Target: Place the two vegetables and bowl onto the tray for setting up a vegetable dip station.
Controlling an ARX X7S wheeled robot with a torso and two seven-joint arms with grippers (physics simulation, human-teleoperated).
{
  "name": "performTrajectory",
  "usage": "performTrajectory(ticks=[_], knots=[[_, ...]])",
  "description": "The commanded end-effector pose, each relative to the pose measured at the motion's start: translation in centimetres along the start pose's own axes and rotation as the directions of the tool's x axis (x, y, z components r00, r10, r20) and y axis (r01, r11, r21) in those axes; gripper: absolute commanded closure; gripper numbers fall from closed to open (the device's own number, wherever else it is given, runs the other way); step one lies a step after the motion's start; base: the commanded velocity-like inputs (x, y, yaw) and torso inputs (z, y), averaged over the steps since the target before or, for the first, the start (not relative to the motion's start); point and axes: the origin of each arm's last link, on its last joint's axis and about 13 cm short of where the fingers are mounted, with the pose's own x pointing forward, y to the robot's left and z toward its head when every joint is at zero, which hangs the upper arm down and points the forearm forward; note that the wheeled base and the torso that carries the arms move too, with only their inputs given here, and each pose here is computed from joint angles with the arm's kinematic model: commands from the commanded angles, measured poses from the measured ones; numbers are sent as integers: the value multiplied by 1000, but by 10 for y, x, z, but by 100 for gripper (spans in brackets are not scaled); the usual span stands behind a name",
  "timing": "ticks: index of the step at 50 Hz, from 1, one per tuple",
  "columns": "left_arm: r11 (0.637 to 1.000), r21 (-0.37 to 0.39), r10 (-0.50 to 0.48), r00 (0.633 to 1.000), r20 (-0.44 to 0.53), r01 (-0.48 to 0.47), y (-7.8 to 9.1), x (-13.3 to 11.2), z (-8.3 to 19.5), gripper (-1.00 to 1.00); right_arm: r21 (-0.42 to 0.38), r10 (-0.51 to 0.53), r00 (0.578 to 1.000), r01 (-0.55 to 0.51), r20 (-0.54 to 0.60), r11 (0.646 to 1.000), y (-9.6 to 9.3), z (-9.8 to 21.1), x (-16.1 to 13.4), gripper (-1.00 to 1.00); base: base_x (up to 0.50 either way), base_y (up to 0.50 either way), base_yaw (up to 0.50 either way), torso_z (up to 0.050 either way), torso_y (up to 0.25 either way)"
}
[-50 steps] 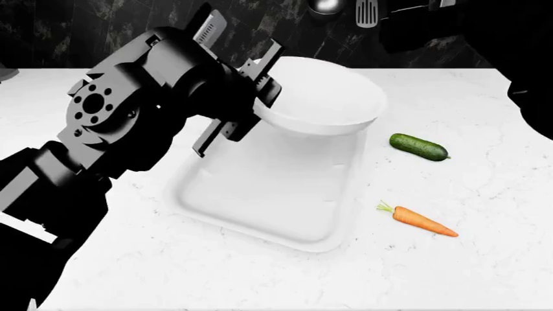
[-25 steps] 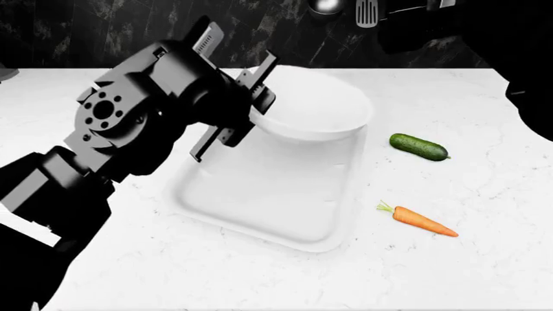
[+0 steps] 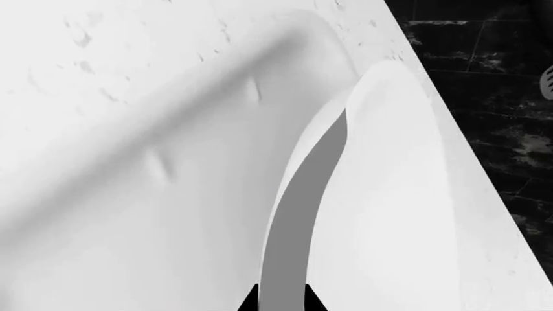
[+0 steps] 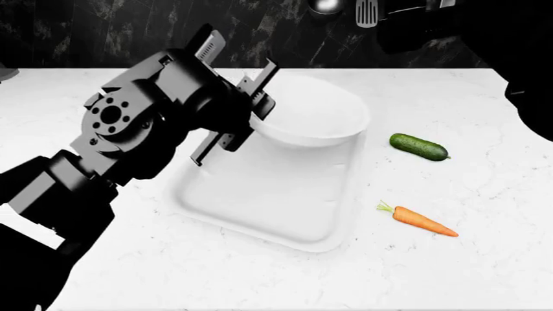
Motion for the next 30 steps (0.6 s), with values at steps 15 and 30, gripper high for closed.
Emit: performTrajectory(ticks=[15,30], knots=[[1000,-12,2,1000,0,-2,2,4,1,-100,-1,1,1000,-1,3,1000,0,1,0,-100,0,0,0,0,0],[1000,-14,11,1000,-4,-11,3,5,0,-100,0,-1,1000,1,5,1000,-1,2,-1,-100,0,0,0,0,0]])
